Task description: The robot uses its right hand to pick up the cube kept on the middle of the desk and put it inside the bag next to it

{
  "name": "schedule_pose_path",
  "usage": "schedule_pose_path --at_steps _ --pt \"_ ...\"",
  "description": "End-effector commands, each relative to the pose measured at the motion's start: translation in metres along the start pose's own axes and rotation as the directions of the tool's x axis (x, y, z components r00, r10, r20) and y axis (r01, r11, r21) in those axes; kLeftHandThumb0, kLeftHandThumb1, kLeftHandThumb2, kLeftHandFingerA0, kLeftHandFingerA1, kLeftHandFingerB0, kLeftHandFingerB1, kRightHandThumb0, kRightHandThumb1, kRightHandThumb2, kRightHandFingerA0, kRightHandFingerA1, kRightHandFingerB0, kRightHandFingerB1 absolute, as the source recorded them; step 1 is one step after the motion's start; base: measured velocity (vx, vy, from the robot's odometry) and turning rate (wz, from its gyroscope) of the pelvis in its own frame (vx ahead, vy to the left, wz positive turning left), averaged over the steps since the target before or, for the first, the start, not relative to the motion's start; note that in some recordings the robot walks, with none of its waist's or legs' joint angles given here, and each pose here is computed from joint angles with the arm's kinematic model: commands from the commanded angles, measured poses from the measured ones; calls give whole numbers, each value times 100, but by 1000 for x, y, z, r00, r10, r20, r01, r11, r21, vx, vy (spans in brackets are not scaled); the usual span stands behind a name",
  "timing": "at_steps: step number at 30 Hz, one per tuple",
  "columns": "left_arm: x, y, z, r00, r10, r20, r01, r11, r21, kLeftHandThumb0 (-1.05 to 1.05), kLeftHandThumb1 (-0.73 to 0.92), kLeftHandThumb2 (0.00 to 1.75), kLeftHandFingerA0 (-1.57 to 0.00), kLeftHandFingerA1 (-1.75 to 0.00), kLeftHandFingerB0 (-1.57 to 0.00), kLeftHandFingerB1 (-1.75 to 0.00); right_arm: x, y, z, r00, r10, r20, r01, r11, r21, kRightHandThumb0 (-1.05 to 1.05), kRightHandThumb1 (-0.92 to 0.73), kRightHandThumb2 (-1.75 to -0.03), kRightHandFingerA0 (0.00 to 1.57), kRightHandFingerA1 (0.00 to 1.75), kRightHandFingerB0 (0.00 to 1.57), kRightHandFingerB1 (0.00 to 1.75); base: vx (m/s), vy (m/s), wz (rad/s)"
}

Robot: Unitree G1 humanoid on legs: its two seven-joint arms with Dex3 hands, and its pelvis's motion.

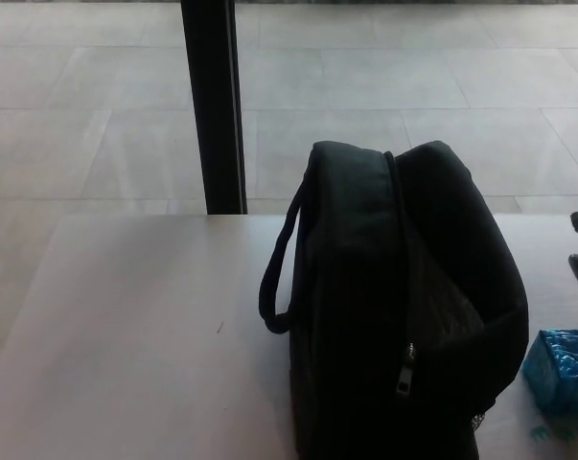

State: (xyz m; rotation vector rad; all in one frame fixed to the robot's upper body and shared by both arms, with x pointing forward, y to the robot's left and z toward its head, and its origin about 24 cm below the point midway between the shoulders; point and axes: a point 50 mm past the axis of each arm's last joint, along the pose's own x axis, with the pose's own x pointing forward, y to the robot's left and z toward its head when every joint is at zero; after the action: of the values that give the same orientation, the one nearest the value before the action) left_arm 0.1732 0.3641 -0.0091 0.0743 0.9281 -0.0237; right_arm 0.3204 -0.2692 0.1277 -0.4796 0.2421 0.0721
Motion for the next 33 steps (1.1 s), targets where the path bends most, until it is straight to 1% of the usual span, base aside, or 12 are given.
schedule_pose_path --at_steps 1,2,4,11,13,14,15,19,28,29,32,33 --pt "-2 3 -5 999 -4 -34 4 1000 -2 -52 44 85 -26 -58 -31 -56 4 -7 4 998 -53 -41 40 963 -267 -87 -83 -65 0 28 10 26 0 0 0" --pt "-2 3 -5 999 -5 -35 5 1000 -8 -51 44 86 -24 -56 -32 -57 6 -6 4 997 -47 -61 28 958 -287 -98 -71 -108 0 12 10 24 0 0 0" --pt "-1 2 -4 1000 -4 -30 4 1000 -8 -48 63 58 -31 -51 -37 -45 9 -4 0 995 -14 -102 -24 934 -358 -105 -72 -115 0 12 2 8 0 0 0" --pt "-2 3 -3 1000 -6 -27 6 1000 -3 -51 63 58 -31 -50 -37 -45 15 4 -13 981 -40 -192 -50 897 -438 -105 -72 -116 0 14 0 6 0 0 0" --pt "-3 2 -3 1000 -21 -19 21 1000 8 -54 43 85 -22 -56 -31 -56 16 6 -18 978 -41 -206 -58 891 -450 -103 -71 -116 0 18 0 8 0 0 0" --pt "-2 3 -3 1000 -18 -22 18 1000 -2 -53 43 85 -22 -56 -29 -55 16 9 -22 974 -40 -221 -64 894 -444 -99 -89 -68 0 0 0 19 0 0 0" --pt "-2 4 -2 1000 -13 -19 13 1000 -4 -53 44 85 -23 -56 -26 -54 17 13 -26 972 -37 -232 -73 893 -445 -105 -72 -100 0 0 0 8 0 0 0" --pt "-2 4 0 1000 -10 -15 9 1000 -10 -56 42 84 -23 -56 -28 -55 15 31 -32 972 8 -234 -124 868 -481 -99 -72 -115 0 21 0 13 0 0 0" --pt "-2 4 -1 1000 -26 -16 27 999 28 -55 61 57 -31 -51 -38 -44 14 46 -24 979 60 -196 -147 872 -467 -105 -74 -112 0 12 0 9 0 0 0" --pt "-2 4 -1 1000 -26 -15 26 999 22 -59 44 85 -25 -57 -31 -55 14 47 -25 977 64 -201 -150 879 -453 -103 -73 -108 0 11 0 9 0 0 0" --pt "-3 4 -1 1000 -20 -21 19 1000 -6 -52 63 58 -29 -50 -37 -45 12 48 -27 975 81 -205 -164 890 -425 -102 -70 -106 0 11 0 10 0 0 0" --pt "-3 4 -1 1000 -15 -21 15 1000 -3 -56 43 84 -23 -56 -29 -55 11 48 -28 974 90 -206 -171 891 -421 -102 -69 -106 0 12 1 10 0 0 0"
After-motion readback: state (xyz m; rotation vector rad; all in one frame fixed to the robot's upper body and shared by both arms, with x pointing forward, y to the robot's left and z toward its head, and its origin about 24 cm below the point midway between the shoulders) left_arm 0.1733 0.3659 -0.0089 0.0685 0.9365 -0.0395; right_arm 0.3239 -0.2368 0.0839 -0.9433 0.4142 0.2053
